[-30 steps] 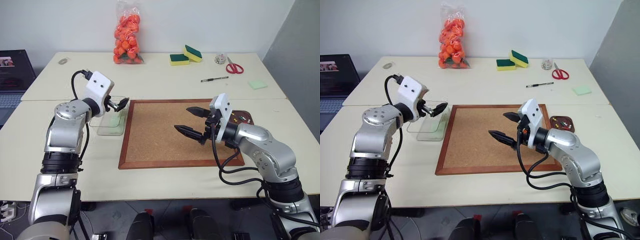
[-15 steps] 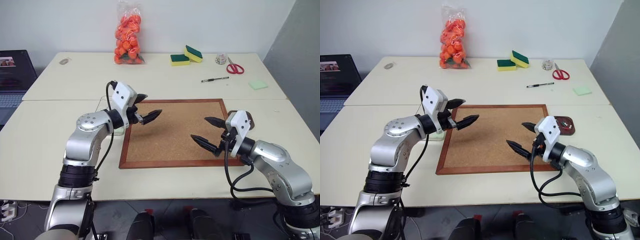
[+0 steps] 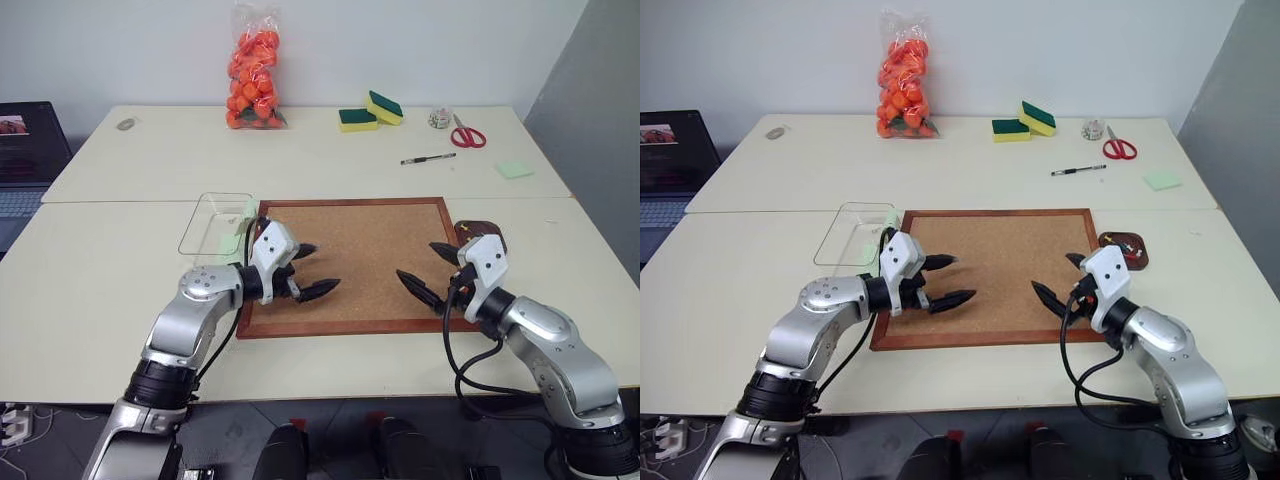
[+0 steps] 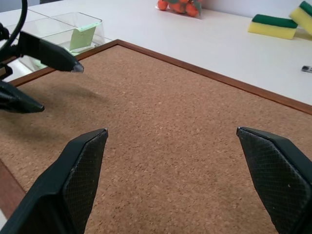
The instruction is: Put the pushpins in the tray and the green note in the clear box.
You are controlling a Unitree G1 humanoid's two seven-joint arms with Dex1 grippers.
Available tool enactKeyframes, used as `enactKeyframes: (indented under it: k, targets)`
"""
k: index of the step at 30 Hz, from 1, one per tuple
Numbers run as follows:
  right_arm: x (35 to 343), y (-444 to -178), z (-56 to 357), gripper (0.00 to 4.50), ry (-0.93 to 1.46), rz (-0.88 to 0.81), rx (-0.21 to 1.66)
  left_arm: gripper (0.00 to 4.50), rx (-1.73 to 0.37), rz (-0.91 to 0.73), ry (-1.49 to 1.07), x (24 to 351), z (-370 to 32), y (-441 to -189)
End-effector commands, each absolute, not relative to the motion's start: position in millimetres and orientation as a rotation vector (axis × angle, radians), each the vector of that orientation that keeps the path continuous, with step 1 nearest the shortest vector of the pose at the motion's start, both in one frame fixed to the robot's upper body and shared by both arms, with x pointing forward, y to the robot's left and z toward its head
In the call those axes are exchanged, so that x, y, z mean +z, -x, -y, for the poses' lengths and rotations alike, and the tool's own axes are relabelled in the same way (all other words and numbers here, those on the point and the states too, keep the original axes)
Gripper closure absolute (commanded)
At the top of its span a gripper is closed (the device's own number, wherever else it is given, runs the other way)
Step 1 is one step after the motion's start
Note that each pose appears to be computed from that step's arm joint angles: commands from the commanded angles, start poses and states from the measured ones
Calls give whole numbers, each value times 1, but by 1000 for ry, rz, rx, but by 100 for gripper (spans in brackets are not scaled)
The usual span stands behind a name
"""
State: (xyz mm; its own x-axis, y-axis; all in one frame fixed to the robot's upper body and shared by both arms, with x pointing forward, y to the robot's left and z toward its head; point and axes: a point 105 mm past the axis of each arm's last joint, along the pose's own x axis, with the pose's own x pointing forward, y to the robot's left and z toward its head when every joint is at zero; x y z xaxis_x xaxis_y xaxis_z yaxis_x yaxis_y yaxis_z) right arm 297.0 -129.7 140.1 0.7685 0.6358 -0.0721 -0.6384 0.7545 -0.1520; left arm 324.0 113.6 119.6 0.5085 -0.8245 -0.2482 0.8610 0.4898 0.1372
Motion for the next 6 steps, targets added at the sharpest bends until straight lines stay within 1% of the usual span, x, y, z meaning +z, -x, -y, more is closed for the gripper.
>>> enactKeyframes:
  k: [1,6]
  targets:
    - [148,-292,130,0,167,32,729,19,-1048,-91,-282,133,-111,-314]
    - [145,-290,128,0,166,26,747,19,-1025,-83,-259,129,-112,-310]
